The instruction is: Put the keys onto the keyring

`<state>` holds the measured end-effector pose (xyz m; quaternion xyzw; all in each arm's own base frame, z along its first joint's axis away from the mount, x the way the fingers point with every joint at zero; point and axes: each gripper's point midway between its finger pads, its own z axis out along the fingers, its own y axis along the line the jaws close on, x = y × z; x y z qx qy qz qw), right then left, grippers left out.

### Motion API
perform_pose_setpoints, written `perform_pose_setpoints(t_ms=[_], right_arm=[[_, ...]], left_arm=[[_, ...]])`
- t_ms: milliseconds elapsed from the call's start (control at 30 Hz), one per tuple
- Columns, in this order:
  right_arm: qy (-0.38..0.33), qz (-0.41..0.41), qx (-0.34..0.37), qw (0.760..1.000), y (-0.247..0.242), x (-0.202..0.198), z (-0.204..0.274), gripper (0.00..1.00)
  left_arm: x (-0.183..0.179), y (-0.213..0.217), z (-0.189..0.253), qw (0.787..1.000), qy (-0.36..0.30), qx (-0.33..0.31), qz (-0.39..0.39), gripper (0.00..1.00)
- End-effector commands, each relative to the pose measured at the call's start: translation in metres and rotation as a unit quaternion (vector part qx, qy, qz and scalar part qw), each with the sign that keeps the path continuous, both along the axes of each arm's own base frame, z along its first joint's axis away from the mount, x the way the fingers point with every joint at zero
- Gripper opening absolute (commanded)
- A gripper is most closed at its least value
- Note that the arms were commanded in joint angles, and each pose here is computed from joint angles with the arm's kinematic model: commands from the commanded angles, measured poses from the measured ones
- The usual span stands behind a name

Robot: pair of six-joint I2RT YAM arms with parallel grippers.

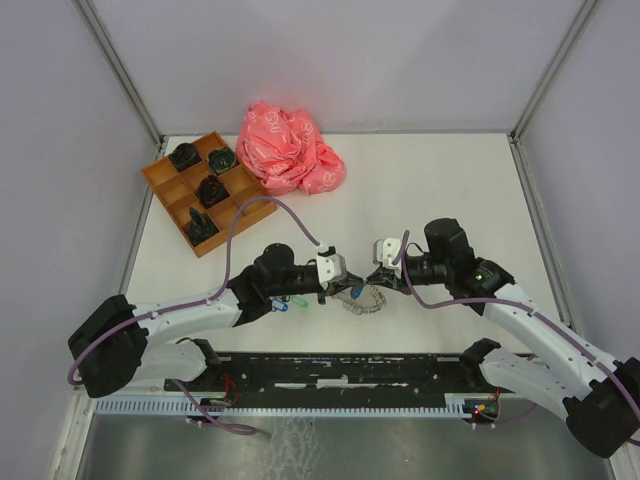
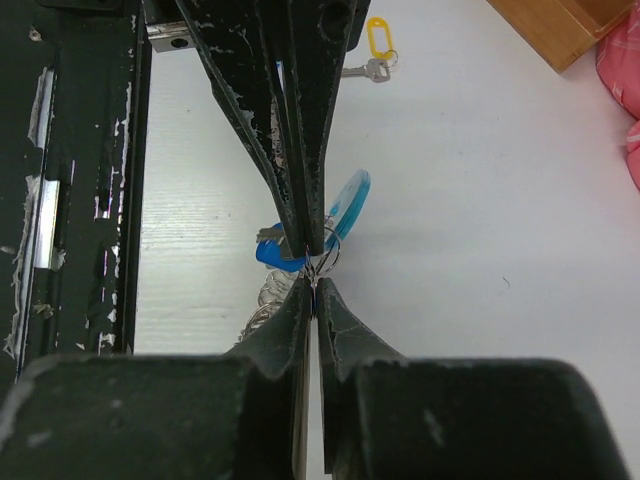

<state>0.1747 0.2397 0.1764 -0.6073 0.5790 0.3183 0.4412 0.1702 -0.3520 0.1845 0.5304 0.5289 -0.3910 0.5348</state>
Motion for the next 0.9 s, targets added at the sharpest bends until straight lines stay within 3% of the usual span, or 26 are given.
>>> perform_pose_setpoints(t_ms=[0,67,467,867], right_arm=[[-0.017,0.01,0.01,1.0,0.004,0.003,0.016,0.05],[-0.019,0.011,0.014,1.0,0.005,0.003,0.018,0.01],[-0.057,-0.026,0.094,0.994,0.01,0.011,0.047,0.01],[-0.07,-0.043,0.166,0.983,0.016,0.016,0.065,0.01]], left_arm=[[0.003,-0.006,0.032,0.998,-0.047,-0.034,-0.009,0.03],[0.003,-0.005,0.031,0.998,-0.045,-0.033,-0.006,0.03],[0.007,0.016,-0.007,0.998,0.02,-0.002,0.058,0.03],[0.005,0.004,-0.019,0.996,0.066,-0.019,0.048,0.03]])
